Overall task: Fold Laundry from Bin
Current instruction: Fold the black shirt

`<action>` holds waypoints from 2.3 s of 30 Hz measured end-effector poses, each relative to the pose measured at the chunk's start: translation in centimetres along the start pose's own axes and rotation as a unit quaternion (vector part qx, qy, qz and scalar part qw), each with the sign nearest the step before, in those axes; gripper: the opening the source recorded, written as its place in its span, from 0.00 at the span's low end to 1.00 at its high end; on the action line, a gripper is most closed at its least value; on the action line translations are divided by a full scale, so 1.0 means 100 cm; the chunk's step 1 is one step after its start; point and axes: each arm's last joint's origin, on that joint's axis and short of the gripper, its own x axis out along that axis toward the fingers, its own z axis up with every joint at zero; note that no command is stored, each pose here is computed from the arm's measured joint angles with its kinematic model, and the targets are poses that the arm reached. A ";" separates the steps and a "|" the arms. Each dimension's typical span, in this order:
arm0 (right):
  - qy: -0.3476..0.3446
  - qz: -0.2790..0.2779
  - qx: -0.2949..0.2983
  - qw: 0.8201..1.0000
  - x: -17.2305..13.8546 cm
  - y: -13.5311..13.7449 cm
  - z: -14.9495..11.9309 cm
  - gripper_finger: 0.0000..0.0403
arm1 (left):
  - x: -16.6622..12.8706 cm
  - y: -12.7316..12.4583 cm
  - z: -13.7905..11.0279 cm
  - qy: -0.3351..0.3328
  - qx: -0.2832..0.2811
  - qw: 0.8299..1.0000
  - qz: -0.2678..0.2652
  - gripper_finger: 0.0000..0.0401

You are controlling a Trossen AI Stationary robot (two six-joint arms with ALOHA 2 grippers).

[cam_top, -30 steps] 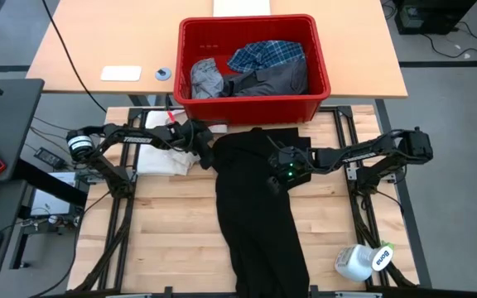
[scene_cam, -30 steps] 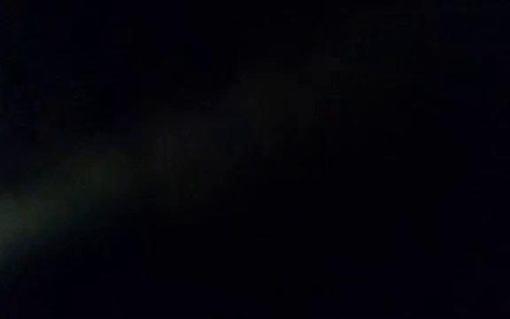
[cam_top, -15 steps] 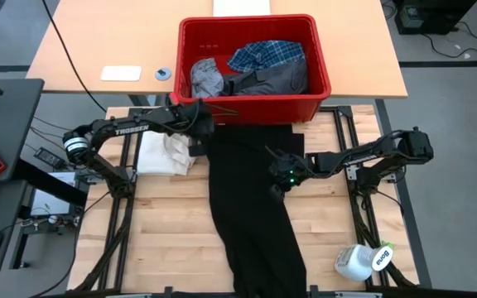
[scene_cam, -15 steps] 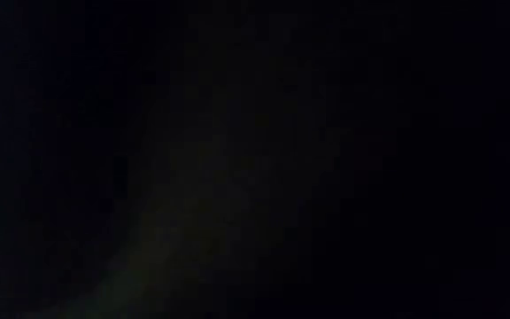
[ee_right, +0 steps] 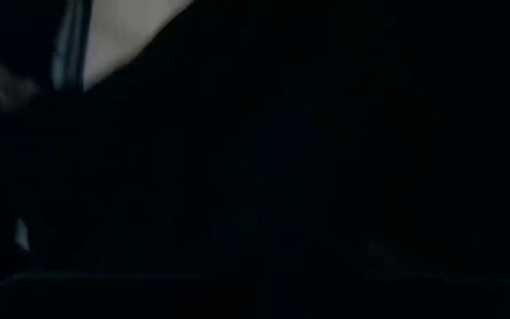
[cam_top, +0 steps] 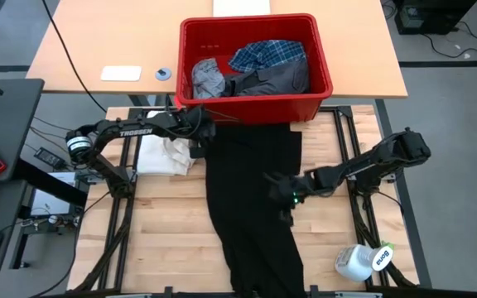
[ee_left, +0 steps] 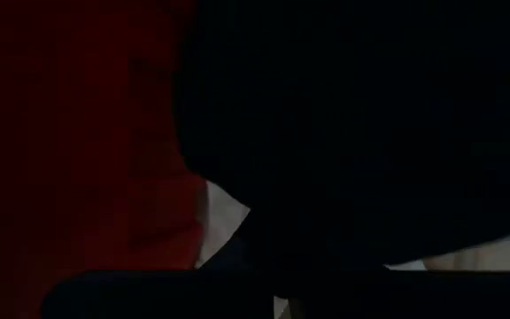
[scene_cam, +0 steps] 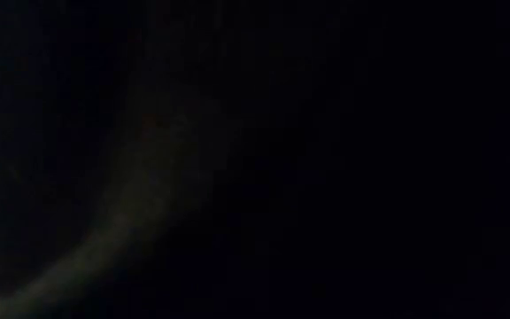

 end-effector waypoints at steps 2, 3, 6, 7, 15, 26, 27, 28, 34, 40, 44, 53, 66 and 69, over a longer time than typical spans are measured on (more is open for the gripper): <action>0.007 -0.006 -0.036 0.999 0.006 0.006 -0.007 0.23 | 0.000 0.001 0.001 -0.005 -0.003 1.000 0.004 0.02; 0.006 -0.009 -0.051 0.999 0.010 0.009 -0.009 0.23 | 0.000 0.002 0.001 -0.007 -0.005 1.000 0.006 0.02; 0.035 -0.023 -0.064 0.997 0.023 0.009 -0.021 0.23 | 0.000 0.004 0.002 -0.012 -0.008 1.000 0.014 0.02; 0.047 -0.024 -0.065 0.996 0.028 0.008 -0.025 0.23 | 0.001 0.005 0.001 -0.010 -0.006 1.000 0.017 0.02; 0.100 0.024 -0.076 0.992 0.048 0.024 -0.049 0.17 | 0.003 0.018 -0.007 0.018 0.060 0.997 0.049 0.02; 0.131 0.034 -0.040 0.990 0.049 0.042 -0.067 0.08 | 0.005 0.023 0.000 -0.048 0.155 0.986 0.038 0.03; 0.131 0.032 -0.029 0.990 0.049 0.041 -0.066 0.08 | 0.004 0.020 0.001 -0.052 0.145 0.988 0.026 0.03; 0.131 0.032 -0.021 0.991 0.049 0.040 -0.065 0.08 | 0.003 0.018 0.001 -0.051 0.132 0.990 0.014 0.04; 0.118 0.024 -0.004 0.993 0.043 0.035 -0.058 0.08 | -0.005 0.000 0.000 -0.025 0.061 0.997 -0.035 0.13; 0.085 0.015 0.011 0.996 0.020 0.030 -0.039 0.07 | -0.034 -0.008 0.001 -0.024 0.022 0.999 -0.005 0.36; 0.049 0.019 0.003 0.999 0.000 0.026 -0.022 0.07 | -0.063 -0.011 0.001 -0.057 -0.013 0.998 0.023 0.53; -0.001 -0.087 0.041 0.995 -0.044 -0.012 0.002 0.07 | -0.100 -0.083 0.023 -0.143 -0.138 0.955 -0.221 0.66; 0.168 -0.040 0.112 0.978 -0.051 -0.008 -0.027 0.07 | -0.071 -0.212 0.081 -0.252 -0.157 0.915 -0.273 0.55; 0.201 -0.057 0.107 0.972 -0.052 -0.004 -0.036 0.07 | -0.052 -0.224 0.084 -0.245 -0.158 0.917 -0.273 0.53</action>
